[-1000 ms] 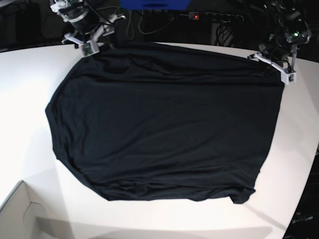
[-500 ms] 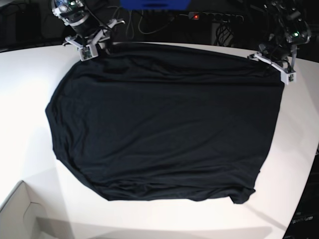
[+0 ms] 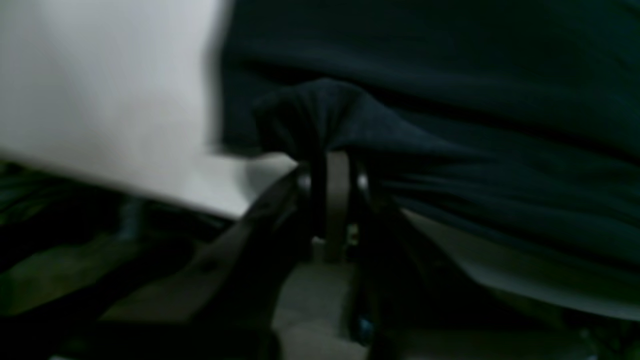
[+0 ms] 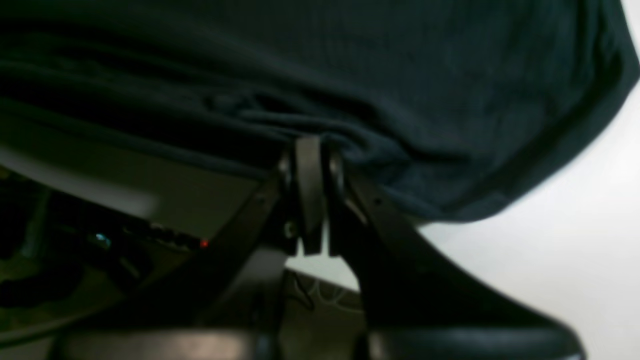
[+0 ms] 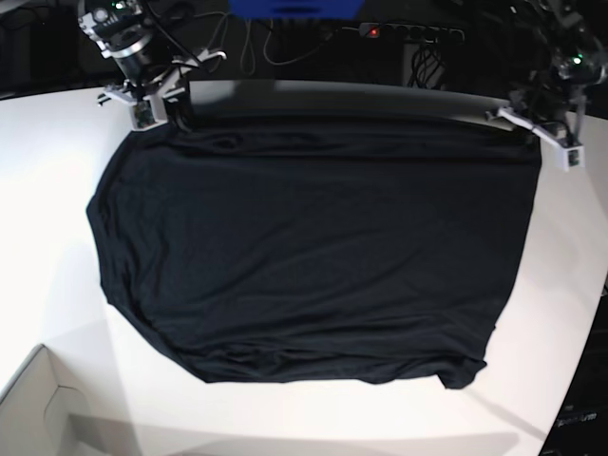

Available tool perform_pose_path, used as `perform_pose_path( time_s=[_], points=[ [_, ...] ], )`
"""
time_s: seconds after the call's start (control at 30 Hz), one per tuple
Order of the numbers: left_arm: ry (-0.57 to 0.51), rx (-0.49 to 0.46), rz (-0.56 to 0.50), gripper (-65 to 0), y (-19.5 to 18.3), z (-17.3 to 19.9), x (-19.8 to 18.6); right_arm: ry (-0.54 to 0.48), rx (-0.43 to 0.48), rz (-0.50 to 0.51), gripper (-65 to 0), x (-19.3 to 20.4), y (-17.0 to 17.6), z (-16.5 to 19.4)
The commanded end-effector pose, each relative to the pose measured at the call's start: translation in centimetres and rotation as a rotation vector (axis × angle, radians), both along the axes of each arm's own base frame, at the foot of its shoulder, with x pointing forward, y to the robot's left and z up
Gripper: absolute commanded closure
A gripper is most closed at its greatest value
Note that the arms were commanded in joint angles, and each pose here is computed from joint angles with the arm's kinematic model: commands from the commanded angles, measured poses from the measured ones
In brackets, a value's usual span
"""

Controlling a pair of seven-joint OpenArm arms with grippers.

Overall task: Layout the t-shirt on the table in an organized manner, then fold the t-shirt properly
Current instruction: 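Shift the right gripper's grasp along the shirt edge toward the corner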

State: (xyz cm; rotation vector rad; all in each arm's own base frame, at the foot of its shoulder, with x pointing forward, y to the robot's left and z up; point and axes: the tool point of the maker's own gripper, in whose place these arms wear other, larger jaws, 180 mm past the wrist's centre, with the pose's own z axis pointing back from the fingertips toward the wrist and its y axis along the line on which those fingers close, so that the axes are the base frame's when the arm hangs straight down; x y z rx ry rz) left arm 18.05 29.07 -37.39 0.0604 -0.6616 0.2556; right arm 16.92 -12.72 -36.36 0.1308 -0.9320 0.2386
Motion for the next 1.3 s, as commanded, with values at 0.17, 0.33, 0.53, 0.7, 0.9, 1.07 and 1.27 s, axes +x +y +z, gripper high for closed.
perform_pose_path(
  time_s=[0.17, 0.33, 0.53, 0.7, 0.9, 1.07, 1.27],
  points=[
    [-0.046, 0.034, 0.025, 0.0, 1.4, 1.4, 0.5, -0.047, 0.006, 0.009, 0.0, 0.9, 0.2, 1.1],
    [-0.065, 0.038, 0.028, 0.0, 1.5, 1.7, 1.4, -0.100, 0.007, 0.009, 0.0, 2.9, 0.3, 2.1],
    [-0.072, 0.045, 0.026, 0.0, 1.8, 2.0, 1.7, -0.168, 0.024, 0.036, 0.0, 5.3, 1.5, 3.5],
    [-0.036, 0.056, 0.019, 0.0, 2.3, 2.1, 1.6, -0.226, 0.048, 0.077, 0.0, 7.2, 3.3, 4.8],
    [-0.002, 0.055, 0.014, 0.0, 2.7, 2.4, 2.1, -0.228, 0.056, 0.088, 0.0, 8.9, 3.8, 4.1],
    [0.009, 0.054, 0.014, 0.0, 2.7, 2.3, 2.0, -0.218, 0.053, 0.082, 0.0, 9.9, 3.5, 3.2],
    [0.049, 0.046, 0.021, 0.0, 3.3, 1.2, 1.2, -0.203, 0.050, 0.076, 0.0, 11.1, 3.2, 2.1]
  ],
)
